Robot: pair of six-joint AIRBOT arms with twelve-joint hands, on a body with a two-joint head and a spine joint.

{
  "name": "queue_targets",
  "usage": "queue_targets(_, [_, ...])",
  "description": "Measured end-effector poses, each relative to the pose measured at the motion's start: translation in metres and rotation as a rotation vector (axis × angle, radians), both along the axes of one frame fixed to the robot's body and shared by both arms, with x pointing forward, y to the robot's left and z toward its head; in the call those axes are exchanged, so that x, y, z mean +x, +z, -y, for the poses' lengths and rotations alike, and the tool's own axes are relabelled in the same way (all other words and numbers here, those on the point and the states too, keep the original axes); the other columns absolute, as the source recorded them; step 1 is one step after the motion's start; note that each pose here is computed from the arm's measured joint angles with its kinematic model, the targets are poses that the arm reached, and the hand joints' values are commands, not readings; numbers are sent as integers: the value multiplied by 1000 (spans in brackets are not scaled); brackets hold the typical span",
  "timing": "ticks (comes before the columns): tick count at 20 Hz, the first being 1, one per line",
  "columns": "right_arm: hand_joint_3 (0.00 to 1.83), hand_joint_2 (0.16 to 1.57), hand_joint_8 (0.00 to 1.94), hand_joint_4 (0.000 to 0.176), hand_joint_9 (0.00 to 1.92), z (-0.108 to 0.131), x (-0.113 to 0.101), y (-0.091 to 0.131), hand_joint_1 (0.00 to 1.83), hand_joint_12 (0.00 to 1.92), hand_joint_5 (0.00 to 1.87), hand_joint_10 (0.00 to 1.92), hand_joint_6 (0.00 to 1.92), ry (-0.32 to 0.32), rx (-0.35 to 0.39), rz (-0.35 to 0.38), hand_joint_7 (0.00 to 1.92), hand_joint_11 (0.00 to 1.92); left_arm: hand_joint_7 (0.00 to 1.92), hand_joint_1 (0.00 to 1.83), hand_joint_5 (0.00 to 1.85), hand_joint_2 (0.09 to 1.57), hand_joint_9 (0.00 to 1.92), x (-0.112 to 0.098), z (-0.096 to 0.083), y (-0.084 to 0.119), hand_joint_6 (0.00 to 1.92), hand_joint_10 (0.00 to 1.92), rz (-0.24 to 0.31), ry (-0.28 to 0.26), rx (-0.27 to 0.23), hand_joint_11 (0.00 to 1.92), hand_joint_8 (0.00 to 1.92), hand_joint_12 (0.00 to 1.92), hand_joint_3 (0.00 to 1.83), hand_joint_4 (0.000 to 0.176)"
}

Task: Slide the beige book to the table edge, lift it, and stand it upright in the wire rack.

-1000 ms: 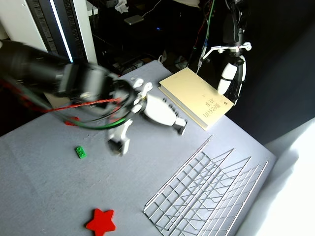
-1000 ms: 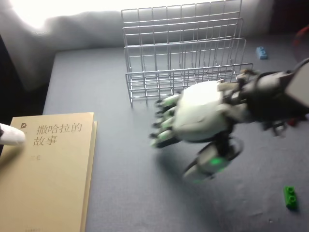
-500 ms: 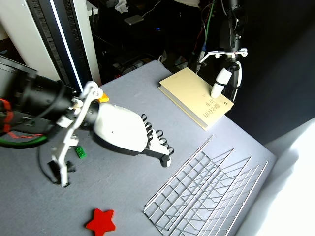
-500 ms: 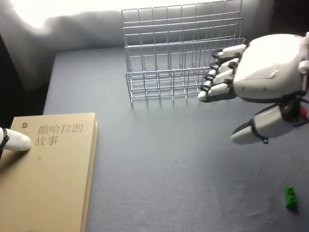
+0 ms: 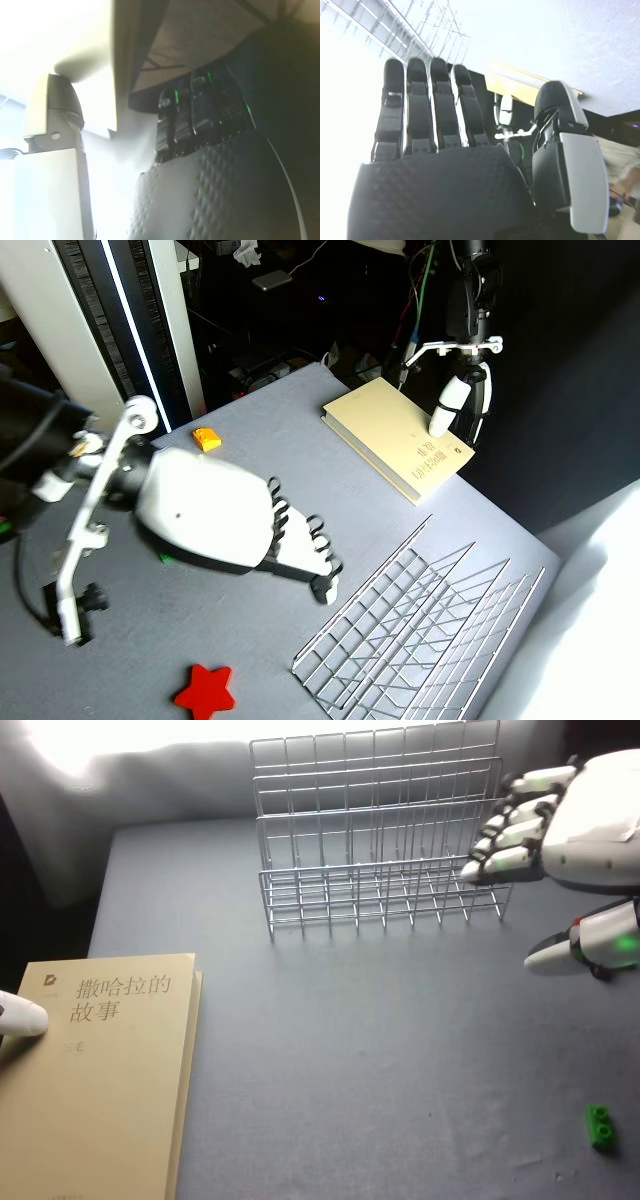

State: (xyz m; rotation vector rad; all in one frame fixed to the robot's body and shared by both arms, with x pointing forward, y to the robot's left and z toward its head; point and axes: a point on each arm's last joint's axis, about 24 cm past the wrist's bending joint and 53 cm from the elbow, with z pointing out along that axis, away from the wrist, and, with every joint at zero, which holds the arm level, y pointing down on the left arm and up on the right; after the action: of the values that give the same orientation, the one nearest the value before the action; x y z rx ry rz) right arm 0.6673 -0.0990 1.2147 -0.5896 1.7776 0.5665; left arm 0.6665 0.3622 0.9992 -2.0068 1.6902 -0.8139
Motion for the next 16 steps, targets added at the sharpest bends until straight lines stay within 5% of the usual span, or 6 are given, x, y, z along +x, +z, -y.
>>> queue_targets(7, [2,1172,4,0,296,20,10,12,178,751,276,4,1,-69,32,34,309,0,288,1052,315,1027,280,0,0,0,15,17,1,1,-1,0,16,612,0,0])
queue_targets(11, [0,1166,1,0,291,35,13,18,173,744,266,1,0,-98,32,51,300,0,327,1074,362,1051,322,8,-3,14,6,9,38,47,-42,0,5,706,6,0])
queue_targets(16, [0,1151,6,0,311,29,6,11,213,797,281,6,3,-49,1,19,319,0,339,1074,365,1065,332,10,-1,19,2,4,57,60,-64,0,1,773,3,0])
